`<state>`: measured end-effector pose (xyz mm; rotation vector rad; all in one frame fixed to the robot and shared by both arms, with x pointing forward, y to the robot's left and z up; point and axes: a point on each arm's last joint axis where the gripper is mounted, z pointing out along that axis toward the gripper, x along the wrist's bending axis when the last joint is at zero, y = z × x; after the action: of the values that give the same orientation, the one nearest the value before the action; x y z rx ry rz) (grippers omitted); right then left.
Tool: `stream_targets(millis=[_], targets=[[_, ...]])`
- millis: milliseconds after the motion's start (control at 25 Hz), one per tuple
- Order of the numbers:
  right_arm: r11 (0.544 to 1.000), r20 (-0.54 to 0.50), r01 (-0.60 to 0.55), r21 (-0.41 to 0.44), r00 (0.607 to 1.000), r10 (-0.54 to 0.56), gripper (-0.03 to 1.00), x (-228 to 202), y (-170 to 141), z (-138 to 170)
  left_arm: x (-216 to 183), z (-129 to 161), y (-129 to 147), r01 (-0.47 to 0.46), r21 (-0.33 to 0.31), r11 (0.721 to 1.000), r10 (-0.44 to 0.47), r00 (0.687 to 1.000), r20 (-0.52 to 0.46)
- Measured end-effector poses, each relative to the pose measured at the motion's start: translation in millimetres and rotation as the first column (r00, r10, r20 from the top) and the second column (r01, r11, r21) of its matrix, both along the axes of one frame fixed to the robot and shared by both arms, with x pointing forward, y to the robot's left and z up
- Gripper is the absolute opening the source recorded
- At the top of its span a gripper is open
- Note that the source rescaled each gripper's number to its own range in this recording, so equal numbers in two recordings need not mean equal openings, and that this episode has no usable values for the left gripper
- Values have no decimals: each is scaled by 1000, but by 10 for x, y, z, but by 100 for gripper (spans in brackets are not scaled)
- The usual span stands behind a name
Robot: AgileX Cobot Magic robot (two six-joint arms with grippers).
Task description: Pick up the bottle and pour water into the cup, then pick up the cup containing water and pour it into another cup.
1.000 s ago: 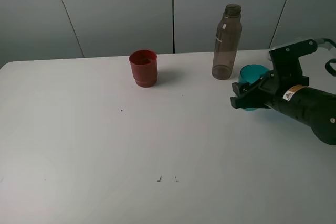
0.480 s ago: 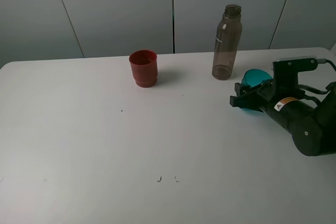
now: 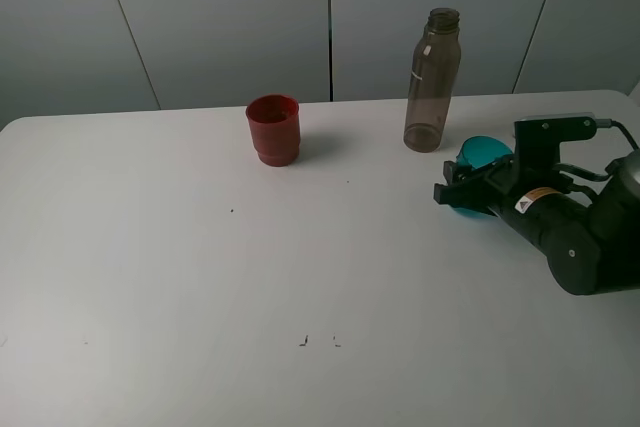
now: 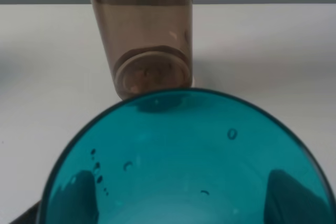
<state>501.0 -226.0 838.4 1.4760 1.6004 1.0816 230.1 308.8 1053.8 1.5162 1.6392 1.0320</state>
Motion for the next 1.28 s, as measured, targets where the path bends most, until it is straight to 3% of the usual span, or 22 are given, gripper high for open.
stream_targets(millis=[120, 160, 200, 320, 400, 800, 1080, 1280], targets=[[1000, -2, -2, 3, 1000, 2, 16, -1, 3, -2, 0, 0, 0, 0, 0, 1000, 0, 1000, 0], [1000, -3, -1, 5, 1000, 1, 21, -1, 3, -2, 0, 0, 0, 0, 0, 1000, 0, 1000, 0], [1000, -12, -1, 5, 1000, 1, 33, -5, 3, -9, 0, 0, 0, 0, 0, 1000, 0, 1000, 0], [1000, -37, 0, 4, 999, 0, 87, -14, 1, -30, 0, 0, 0, 0, 0, 1000, 0, 1000, 0], [1000, -46, -1, 5, 999, 1, 97, -18, 3, -37, 0, 0, 0, 0, 0, 1000, 0, 1000, 0], [998, -236, -52, 21, 970, 56, 100, -110, 52, 150, 0, 0, 0, 0, 0, 1000, 0, 1000, 0], [993, -362, -114, 16, 925, 112, 100, -317, 45, 649, 0, 0, 0, 0, 0, 1000, 0, 1000, 0], [991, -360, -126, 32, 924, 129, 100, -544, -14, 1121, 0, 0, 0, 0, 0, 1000, 0, 1000, 0]])
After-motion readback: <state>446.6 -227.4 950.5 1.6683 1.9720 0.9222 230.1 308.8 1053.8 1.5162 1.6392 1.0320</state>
